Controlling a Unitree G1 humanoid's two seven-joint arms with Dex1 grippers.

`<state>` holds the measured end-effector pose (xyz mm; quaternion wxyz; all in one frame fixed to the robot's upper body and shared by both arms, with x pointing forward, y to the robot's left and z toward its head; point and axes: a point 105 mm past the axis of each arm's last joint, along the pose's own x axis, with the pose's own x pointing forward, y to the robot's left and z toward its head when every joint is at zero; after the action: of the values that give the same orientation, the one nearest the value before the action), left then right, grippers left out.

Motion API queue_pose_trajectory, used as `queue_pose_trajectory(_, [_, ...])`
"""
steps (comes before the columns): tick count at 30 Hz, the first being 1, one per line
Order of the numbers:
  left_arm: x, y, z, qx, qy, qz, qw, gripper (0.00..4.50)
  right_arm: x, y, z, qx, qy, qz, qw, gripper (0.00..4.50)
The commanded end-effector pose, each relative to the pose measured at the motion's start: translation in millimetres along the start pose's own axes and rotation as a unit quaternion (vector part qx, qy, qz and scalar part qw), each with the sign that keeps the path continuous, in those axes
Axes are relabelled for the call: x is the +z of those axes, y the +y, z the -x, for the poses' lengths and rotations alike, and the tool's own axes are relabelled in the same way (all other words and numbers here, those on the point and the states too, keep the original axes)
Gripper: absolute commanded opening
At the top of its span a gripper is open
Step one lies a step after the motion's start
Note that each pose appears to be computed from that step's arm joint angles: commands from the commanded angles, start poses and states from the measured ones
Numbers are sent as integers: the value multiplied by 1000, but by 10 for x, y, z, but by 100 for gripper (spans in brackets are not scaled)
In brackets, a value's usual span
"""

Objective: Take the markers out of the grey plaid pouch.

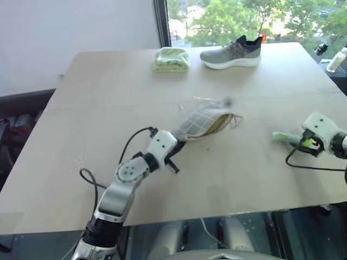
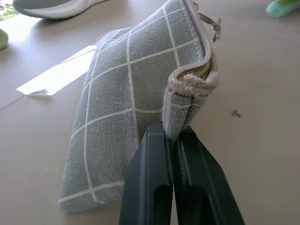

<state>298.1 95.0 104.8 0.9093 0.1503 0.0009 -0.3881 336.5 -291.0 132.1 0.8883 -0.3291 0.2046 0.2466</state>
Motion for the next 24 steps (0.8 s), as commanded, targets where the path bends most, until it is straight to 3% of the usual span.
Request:
queue_pose_trajectory(1, [267, -121, 12, -28, -47, 7, 998, 0, 811, 266, -56, 52, -160, -59, 984, 347])
queue_pose_trajectory(4, [310, -161, 10, -35, -53, 16, 998, 0, 1148, 622, -88, 128, -216, -97, 963, 261])
queue_pose_trajectory(9, [332, -209, 28, -49, -54, 23, 997, 0, 1403, 776, -172, 152, -241, -114, 952, 5])
queue_pose_trajectory(12, [336, -240, 24, -58, -55, 26, 996, 0, 1475, 825, -219, 162, -243, -115, 950, 5])
queue_pose_trajectory(17, [354, -242, 6, -57, -58, 27, 996, 0, 1354, 954, -302, 190, -192, -93, 958, 5])
queue_pose_trajectory(24, [334, -215, -5, -49, -58, 32, 997, 0, 1451, 966, -130, 213, -209, -96, 950, 5])
